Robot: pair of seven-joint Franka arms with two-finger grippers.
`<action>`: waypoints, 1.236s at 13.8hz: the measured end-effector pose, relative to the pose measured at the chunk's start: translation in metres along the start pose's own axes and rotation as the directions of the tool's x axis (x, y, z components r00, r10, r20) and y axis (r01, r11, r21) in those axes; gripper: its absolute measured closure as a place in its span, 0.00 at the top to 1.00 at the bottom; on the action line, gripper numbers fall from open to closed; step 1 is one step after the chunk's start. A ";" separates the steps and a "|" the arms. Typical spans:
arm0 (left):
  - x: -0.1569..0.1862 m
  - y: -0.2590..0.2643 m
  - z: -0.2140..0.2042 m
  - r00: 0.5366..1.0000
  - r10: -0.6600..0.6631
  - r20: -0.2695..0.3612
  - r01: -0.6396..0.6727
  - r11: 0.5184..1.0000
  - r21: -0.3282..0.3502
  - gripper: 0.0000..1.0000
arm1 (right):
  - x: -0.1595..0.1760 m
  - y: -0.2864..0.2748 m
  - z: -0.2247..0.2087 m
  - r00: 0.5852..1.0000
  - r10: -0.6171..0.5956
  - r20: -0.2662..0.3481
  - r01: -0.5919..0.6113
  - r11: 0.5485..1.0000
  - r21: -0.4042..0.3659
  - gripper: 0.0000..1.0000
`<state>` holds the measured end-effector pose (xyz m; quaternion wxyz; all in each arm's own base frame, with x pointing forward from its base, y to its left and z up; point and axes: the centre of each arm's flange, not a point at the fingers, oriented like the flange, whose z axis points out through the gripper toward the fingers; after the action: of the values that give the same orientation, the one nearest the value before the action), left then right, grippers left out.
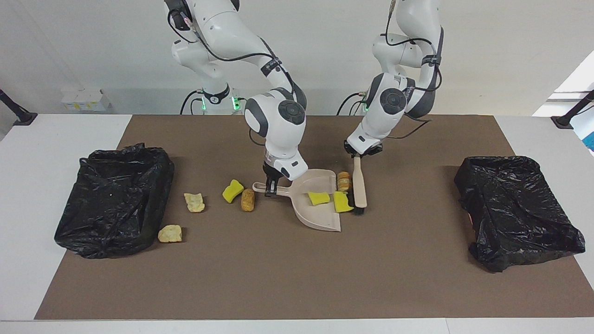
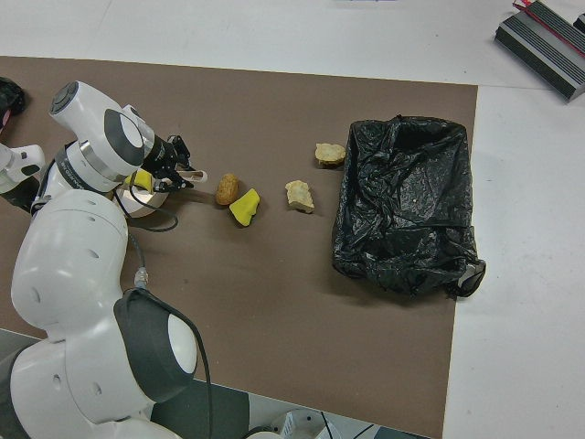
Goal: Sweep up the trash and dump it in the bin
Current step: 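Sweep the sponge and chunk with the left gripper's brush into the dustpan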
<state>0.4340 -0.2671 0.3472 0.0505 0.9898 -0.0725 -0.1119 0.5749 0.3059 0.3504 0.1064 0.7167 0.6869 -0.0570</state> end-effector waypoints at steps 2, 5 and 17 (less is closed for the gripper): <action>-0.004 0.022 -0.005 1.000 -0.002 -0.015 0.001 0.999 -0.039 0.26 | 0.000 0.000 0.000 1.000 0.000 -0.001 0.000 1.000 -0.001 0.31; -0.006 0.056 -0.025 0.997 -0.056 -0.044 0.052 0.996 -0.074 0.26 | 0.000 0.000 0.000 1.000 0.000 -0.001 0.000 1.000 -0.001 0.31; -0.027 0.062 -0.063 0.934 -0.350 0.076 0.349 0.937 0.019 0.26 | -0.015 0.009 -0.002 1.000 0.030 -0.002 -0.030 1.000 -0.001 0.31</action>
<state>0.4142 -0.3185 0.4215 0.0241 0.9819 0.1022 -0.1574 0.5830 0.2913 0.3564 0.1069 0.7268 0.6764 -0.0541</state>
